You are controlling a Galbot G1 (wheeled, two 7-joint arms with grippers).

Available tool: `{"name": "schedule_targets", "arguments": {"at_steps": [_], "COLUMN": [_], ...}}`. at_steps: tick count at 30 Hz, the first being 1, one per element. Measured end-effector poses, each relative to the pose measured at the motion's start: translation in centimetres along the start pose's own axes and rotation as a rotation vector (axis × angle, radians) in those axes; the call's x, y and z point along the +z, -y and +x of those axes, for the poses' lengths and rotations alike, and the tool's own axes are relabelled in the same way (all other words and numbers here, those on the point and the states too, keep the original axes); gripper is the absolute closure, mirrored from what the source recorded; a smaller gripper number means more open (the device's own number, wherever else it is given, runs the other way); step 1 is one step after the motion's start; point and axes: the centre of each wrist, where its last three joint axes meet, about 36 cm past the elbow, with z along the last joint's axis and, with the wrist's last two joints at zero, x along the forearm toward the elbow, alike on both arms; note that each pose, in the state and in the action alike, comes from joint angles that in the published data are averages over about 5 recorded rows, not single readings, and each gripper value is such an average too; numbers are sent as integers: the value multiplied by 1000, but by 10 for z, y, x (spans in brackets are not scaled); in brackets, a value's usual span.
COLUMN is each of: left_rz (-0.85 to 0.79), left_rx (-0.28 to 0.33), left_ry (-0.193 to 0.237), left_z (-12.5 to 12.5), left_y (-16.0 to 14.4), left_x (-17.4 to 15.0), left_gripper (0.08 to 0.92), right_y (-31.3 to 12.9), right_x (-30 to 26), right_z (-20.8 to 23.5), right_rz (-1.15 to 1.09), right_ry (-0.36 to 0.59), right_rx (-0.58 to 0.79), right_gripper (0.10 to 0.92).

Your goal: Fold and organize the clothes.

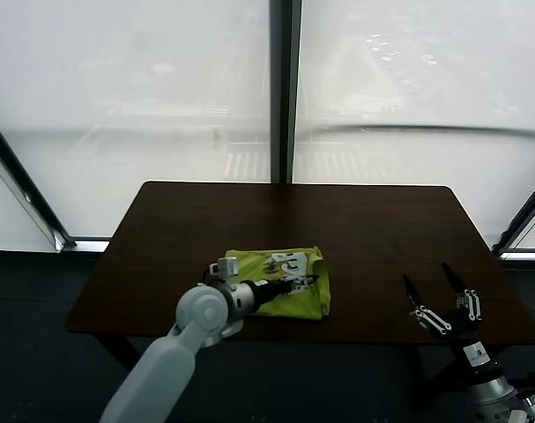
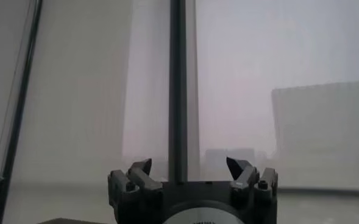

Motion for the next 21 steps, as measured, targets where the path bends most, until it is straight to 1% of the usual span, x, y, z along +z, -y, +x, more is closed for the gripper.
{"name": "schedule_targets", "arguments": {"at_steps": [4,7,10,14,17,21], "left_rz": [-16,-67,-110,-146,-167,-191], "left_rx": [11,13,-2,-65,-125,-195], "left_ry": [29,67,100,126,139,160], "left_z": [9,24,45,76,101,131], "left_y": [4,3,-4,-25,-40,-53], "left_x": [-4,-16,-32,-51,-61,-70], "left_gripper": [93,92,92,92,92,92], "right_y": [-8,-15,-18,-15,-10,-3], "right_x": [-3,-11,-19,-22,-14,5], "right_z": [-13,-30,-53,-90,-115,-144], "right_rz": [-12,-54,-118,-197,-247,-259], "right_ry": [-87,-197,-321,-436,-483,-526], "right_rx": [23,54,56,9,-28,-50], "right_gripper": [115,115,115,115,115,115]}}
